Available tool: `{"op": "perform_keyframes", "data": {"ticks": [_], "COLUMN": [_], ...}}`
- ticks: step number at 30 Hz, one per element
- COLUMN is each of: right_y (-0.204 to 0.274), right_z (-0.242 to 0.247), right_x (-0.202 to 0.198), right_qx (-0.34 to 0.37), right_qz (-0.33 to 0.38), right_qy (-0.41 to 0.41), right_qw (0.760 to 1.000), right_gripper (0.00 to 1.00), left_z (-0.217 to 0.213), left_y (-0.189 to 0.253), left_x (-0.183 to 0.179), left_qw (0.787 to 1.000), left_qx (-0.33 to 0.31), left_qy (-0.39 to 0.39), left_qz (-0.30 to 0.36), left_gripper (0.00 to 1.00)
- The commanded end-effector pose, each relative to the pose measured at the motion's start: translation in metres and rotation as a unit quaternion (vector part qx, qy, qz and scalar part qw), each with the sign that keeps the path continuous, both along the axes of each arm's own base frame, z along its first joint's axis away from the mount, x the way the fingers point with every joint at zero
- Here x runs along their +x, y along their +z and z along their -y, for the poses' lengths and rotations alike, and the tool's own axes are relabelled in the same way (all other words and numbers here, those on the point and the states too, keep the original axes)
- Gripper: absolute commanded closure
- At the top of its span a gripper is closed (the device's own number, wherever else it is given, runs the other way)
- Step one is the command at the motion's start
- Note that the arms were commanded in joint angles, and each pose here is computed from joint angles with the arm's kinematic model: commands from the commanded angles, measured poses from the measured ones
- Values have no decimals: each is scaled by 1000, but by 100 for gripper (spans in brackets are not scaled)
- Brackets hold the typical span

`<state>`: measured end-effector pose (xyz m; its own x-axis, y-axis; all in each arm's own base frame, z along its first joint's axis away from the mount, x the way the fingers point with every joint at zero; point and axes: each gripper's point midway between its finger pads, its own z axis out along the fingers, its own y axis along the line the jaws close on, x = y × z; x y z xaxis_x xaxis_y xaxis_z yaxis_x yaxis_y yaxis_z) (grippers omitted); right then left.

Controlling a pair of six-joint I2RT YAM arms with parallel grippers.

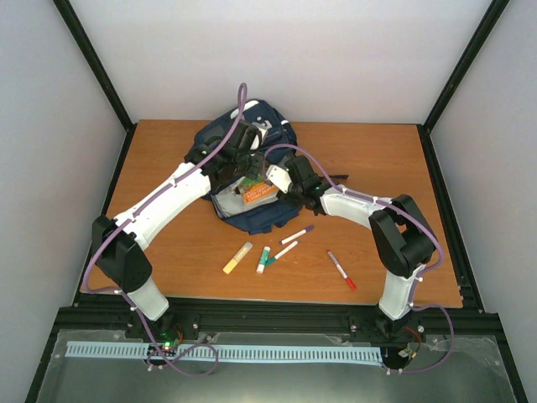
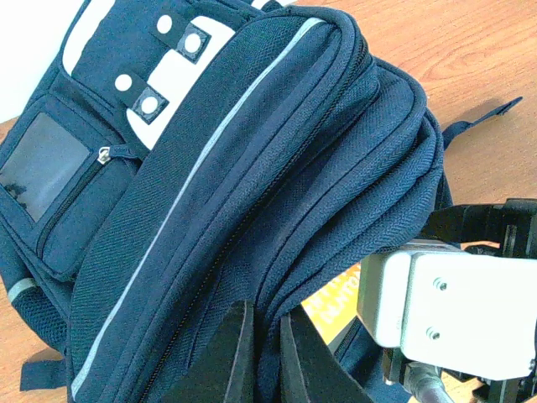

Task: Pack the student bag
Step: Place the book in the student bag.

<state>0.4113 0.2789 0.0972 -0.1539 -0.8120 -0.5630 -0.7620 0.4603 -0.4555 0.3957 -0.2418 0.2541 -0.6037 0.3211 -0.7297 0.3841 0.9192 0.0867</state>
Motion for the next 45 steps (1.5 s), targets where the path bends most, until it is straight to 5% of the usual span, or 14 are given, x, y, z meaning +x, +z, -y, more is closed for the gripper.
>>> {"op": "perform_keyframes", "data": {"ticks": [1,14,21,33,45], "right_y": [6,-8,-5,-28,-9], "right_z": [-9,5,-11,-47,-59], "right_x": [5,-53,-37,-15,33], "right_qx": [26,-20,-24,-59,-45], "right_qz": [9,-16,14,43,141], "right_qy": [2,114,119,158,101], "right_qw": [1000,993,992,985,984], "right_gripper": [54,56,88,91,96], "left_z": [-2,-6,-5,-8,-6], "left_y": [45,54,53,55,52], "left_x": [3,3,3,3,4], "left_qw": [998,996,996,996,996], "left_qx": [-43,-64,-72,-71,-70], "left_qy": [10,12,9,12,10], "left_qz": [53,54,49,53,48], "left_gripper": [99,99,99,99,99]}}
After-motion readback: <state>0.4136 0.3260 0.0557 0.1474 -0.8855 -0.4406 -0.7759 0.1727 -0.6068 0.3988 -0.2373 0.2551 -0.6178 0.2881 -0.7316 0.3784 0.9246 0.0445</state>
